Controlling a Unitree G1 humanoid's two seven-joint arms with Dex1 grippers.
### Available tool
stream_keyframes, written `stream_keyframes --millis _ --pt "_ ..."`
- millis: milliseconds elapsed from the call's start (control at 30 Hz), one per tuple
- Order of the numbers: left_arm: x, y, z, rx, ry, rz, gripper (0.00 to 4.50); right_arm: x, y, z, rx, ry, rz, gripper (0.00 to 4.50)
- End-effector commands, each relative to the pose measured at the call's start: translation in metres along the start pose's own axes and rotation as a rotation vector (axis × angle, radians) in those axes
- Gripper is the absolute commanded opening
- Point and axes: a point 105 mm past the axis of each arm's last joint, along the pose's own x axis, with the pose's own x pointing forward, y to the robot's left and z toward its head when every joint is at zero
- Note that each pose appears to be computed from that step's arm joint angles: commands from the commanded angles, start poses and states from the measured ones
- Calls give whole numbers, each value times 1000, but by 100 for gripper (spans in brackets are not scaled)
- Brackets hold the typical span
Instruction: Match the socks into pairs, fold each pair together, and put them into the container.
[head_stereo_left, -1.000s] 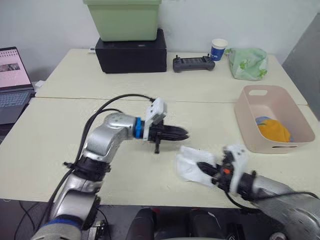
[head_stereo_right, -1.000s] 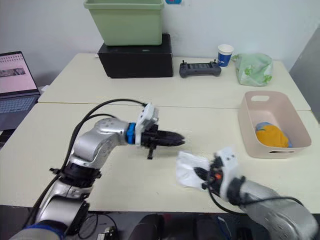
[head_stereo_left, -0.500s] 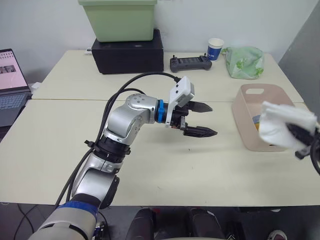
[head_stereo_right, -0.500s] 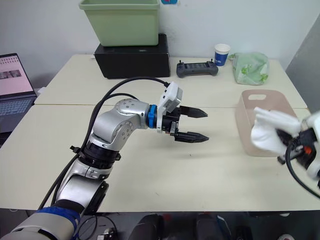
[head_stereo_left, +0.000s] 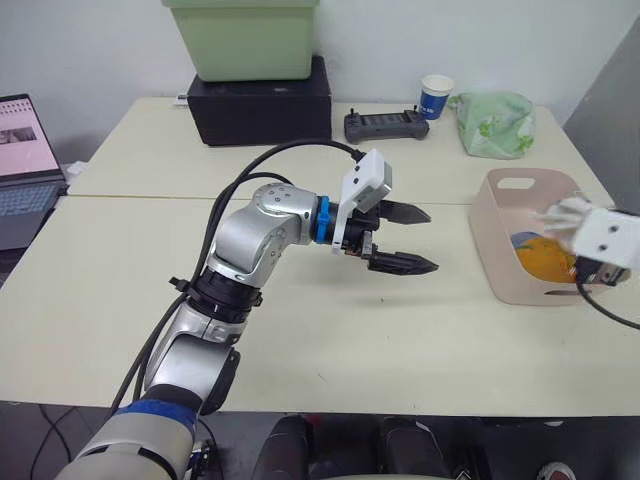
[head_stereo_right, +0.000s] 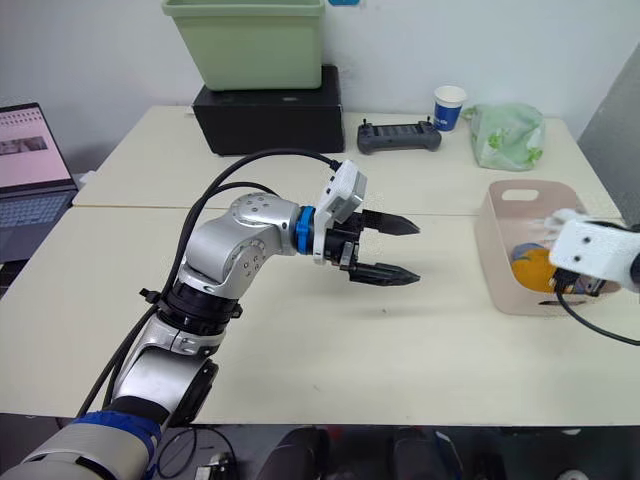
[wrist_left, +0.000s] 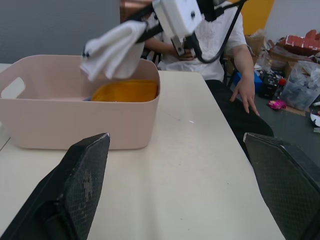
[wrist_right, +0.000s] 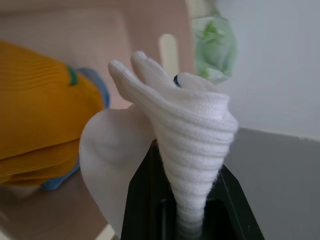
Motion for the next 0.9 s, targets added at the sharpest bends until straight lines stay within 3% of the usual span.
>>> stream_keyframes --millis 33,67,167,433,700,800,900 --pt "4 -4 13 59 -26 -14 446 5 -5 2 23 -11 15 0" --pt "4 -4 13 61 -26 -12 446 5 -5 3 41 -10 32 0" --pt "4 -2 13 67 -26 -6 450 2 -8 4 143 -4 92 91" --pt "5 -3 13 78 -29 -2 450 -19 -10 19 255 -47 249 373" --pt "3 -4 12 80 -28 6 450 -52 -27 35 438 -165 296 373" --pt "2 -4 12 79 -27 9 450 -42 -42 23 557 -159 176 373" --pt "2 -4 11 79 -23 9 450 -23 -35 4 616 -80 116 373"
